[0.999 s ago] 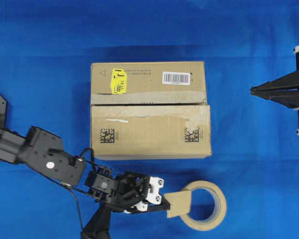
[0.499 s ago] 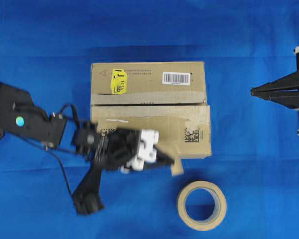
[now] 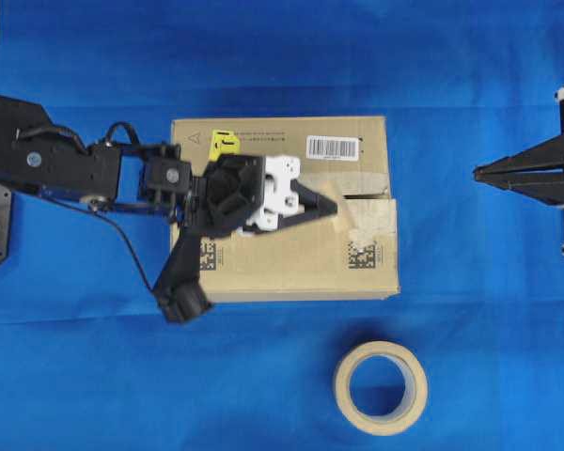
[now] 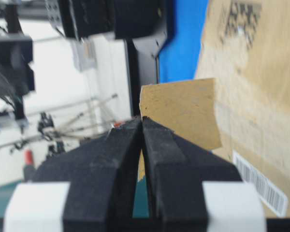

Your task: Apply tape along the seams of the closed cardboard box to seal it securely.

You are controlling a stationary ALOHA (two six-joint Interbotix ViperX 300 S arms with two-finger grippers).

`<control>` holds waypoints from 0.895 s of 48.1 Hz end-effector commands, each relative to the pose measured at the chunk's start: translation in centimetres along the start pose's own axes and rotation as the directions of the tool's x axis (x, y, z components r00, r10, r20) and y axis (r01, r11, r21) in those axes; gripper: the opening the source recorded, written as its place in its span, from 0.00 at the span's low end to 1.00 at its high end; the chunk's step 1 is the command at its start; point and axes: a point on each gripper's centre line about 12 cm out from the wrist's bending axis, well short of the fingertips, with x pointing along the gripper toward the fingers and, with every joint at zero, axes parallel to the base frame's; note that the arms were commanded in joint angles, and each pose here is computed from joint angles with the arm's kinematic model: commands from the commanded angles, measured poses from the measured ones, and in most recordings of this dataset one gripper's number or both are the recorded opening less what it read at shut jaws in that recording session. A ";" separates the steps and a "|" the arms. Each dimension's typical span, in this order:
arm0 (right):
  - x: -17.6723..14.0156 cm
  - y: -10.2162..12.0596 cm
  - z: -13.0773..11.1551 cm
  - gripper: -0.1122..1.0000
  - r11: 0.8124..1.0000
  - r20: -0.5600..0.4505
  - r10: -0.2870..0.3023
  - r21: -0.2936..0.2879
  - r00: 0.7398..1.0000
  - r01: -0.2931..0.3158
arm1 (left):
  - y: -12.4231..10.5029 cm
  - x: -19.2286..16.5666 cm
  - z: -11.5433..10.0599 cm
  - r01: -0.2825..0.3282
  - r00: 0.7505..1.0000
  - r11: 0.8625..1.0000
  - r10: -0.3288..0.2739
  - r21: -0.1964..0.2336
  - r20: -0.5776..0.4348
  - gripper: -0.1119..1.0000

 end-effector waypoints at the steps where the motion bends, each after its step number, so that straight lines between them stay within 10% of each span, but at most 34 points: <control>1: 0.1 0.0 1.2 0.12 1.000 0.031 0.003 -0.011 1.000 -0.002 | 1.1 -0.9 -1.0 -0.025 0.999 1.000 0.024 -0.012 -0.023 0.12; 43: 0.6 -0.3 0.4 0.12 1.000 -0.005 -0.012 -0.016 1.000 0.012 | -4.0 -3.5 0.3 0.181 0.983 0.980 -0.181 -0.076 0.017 0.12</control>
